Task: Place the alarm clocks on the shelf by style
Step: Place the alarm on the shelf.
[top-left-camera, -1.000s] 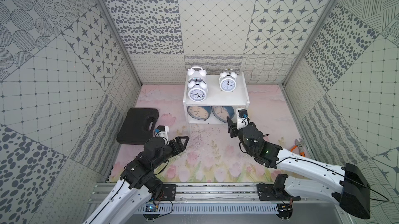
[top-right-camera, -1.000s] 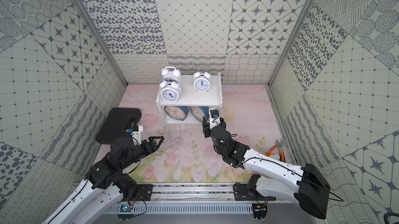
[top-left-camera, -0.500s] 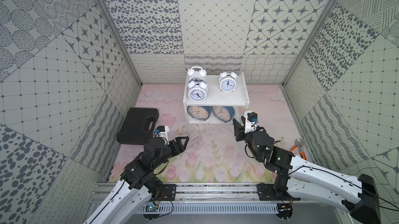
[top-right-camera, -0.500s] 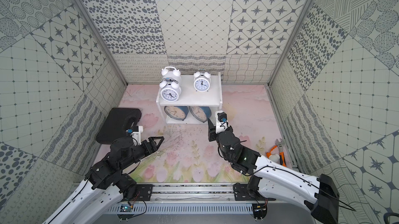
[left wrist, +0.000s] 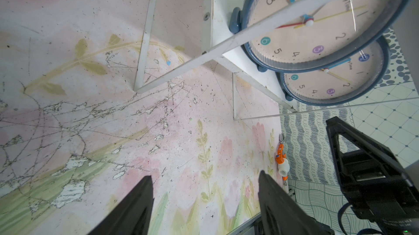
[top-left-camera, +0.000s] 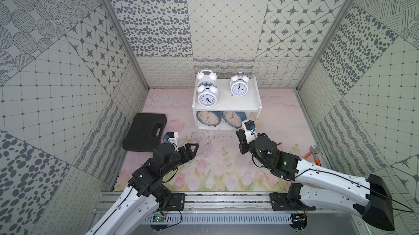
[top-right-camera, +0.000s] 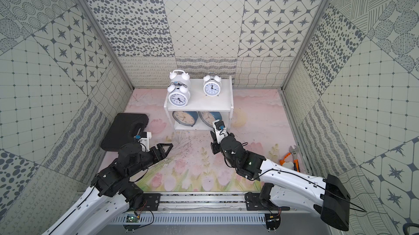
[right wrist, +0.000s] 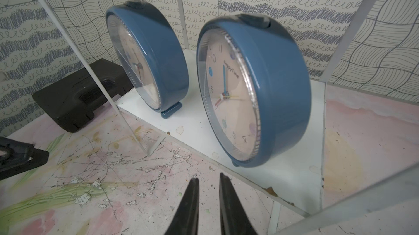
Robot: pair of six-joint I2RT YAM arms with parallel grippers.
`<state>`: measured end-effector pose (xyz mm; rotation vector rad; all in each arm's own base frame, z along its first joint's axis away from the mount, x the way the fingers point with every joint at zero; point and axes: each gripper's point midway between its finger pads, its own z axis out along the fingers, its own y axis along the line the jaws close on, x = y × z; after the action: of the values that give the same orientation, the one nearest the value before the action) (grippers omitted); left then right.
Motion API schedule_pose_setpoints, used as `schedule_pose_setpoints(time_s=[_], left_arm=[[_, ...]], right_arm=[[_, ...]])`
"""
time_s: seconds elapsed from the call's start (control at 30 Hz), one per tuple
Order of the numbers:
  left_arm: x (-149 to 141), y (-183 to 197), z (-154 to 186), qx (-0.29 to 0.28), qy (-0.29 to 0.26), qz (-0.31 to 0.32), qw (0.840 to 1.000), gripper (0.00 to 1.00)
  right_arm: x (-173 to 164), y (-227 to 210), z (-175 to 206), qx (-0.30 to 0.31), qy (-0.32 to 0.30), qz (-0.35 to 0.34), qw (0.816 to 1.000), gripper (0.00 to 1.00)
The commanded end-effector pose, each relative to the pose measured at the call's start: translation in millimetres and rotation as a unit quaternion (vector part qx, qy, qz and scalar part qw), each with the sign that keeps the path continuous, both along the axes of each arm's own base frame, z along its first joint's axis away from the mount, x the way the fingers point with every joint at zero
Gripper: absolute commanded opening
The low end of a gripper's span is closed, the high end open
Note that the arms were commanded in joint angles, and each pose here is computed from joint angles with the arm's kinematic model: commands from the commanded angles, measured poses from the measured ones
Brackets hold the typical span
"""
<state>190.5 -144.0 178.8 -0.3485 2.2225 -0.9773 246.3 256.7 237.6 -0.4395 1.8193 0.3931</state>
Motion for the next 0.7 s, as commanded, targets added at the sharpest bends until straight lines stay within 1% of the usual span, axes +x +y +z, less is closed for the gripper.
schedule_pose_setpoints(time_s=[0.0, 0.13, 0.33, 0.47, 0.67], left_arm=[[0, 3, 6, 0.009, -0.011, -0.001, 1.000, 0.76], [0, 3, 6, 0.010, -0.011, -0.002, 1.000, 0.76], [-1, 3, 5, 0.013, -0.010, -0.003, 1.000, 0.76], [-1, 3, 4, 0.013, -0.009, -0.003, 1.000, 0.76], [-2, 5, 4, 0.015, -0.008, -0.003, 1.000, 0.76]], right_arm=[[11, 4, 30, 0.031, -0.031, -0.017, 0.999, 0.23], [23, -5, 33, 0.029, -0.043, -0.057, 0.997, 0.24], [31, -20, 39, 0.032, -0.058, -0.098, 0.993, 0.24], [35, -29, 37, 0.030, -0.057, -0.118, 0.991, 0.24], [39, -36, 34, 0.034, -0.052, -0.129, 0.990, 0.26]])
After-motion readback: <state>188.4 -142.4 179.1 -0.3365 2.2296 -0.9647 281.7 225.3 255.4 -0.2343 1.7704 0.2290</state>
